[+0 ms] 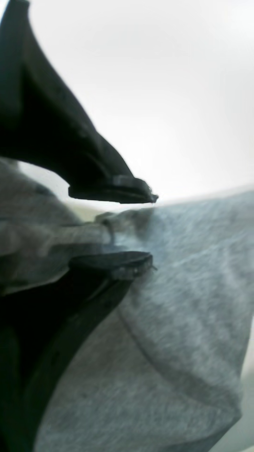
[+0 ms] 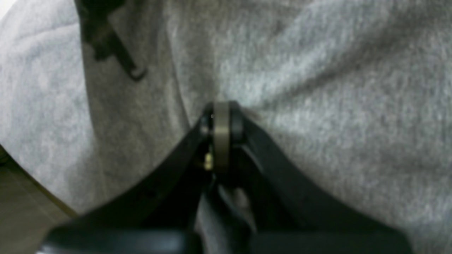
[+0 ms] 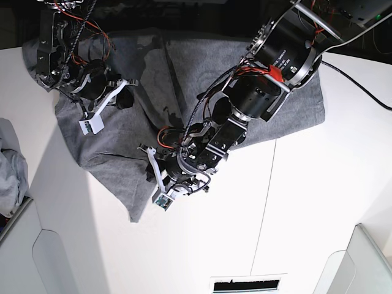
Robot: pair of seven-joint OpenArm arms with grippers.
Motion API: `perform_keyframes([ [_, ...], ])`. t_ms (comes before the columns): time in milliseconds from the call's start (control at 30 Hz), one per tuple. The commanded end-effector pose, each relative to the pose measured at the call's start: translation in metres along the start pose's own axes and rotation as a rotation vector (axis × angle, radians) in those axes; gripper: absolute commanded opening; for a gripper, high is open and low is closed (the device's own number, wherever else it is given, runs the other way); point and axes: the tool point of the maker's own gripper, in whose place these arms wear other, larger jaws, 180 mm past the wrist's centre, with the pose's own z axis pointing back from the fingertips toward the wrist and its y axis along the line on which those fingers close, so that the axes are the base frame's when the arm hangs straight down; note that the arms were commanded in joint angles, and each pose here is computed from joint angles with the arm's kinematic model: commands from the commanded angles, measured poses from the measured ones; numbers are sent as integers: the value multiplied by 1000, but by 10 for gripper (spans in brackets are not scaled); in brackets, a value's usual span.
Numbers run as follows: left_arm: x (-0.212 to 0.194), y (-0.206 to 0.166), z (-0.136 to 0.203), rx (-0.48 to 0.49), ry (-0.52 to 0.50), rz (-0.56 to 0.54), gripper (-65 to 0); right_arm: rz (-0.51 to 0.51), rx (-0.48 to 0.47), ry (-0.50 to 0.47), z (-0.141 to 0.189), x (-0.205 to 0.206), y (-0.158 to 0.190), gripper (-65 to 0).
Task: Layout the t-shirt on the table in an organized manner, then fold the t-shirt properly
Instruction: 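Pull the grasped shirt fabric with the left gripper toward the right gripper, then lift the shirt with both grippers, bunching it together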
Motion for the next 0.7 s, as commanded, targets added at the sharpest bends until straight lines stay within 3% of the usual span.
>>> perform_keyframes([
  [0, 26, 1, -1, 10, -64, -11, -394, 19, -53, 118, 2, -26, -11, -650],
  [300, 5, 2, -1, 33, -25, -45, -394, 19, -54, 125, 2, -27, -11, -650],
  [433, -14, -15, 0, -36, 3, -37, -401, 19, -53, 123, 2, -27, -11, -650],
  [500, -15, -23, 0, -55, 4, -32, -487, 19, -53, 123, 2, -26, -11, -650],
  [567, -9, -24, -1, -57, -20, -31, -636, 19, -53, 123, 2, -26, -11, -650],
  [667, 6, -22, -1, -54, -75, -37, -650, 19, -54, 124, 2, -27, -11, -650],
])
